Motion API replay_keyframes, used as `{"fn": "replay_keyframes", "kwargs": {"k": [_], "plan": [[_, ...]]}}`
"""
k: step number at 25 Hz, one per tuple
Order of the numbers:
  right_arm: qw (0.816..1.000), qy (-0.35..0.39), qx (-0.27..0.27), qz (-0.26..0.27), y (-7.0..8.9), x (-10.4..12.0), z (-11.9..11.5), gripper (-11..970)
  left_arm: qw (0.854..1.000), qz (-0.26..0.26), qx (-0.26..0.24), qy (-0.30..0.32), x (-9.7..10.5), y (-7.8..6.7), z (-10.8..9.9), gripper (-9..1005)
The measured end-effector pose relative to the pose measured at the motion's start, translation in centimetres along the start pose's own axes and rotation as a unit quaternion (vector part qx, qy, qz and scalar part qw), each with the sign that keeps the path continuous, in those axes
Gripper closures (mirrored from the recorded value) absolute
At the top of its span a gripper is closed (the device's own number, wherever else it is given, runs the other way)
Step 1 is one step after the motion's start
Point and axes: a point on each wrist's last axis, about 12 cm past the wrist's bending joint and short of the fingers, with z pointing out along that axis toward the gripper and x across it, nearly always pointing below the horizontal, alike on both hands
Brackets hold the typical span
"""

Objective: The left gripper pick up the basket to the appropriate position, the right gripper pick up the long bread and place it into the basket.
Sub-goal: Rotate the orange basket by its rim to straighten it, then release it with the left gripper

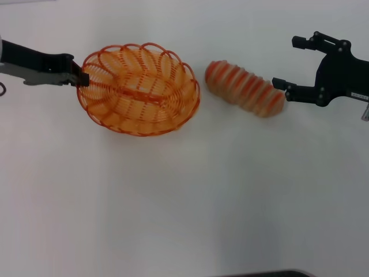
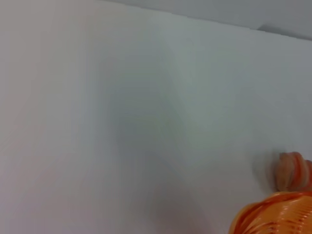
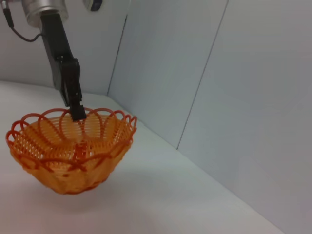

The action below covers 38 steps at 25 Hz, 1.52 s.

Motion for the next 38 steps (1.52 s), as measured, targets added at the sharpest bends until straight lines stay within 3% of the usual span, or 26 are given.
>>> {"fn": "replay_keyframes", "kwargs": {"k": [21, 38], "plan": [[1.0, -0.002, 0.001, 0.006, 0.1, 0.1, 0.0, 78, 0.994, -0.098, 0.004, -0.038, 1.8, 0.9, 1.5, 933], [1.0, 0.003, 0.005, -0.002, 0.0, 0.3, 0.4, 79, 0.991, -0.127, -0.031, -0.034, 2.1, 0.7, 3.0, 922]]}}
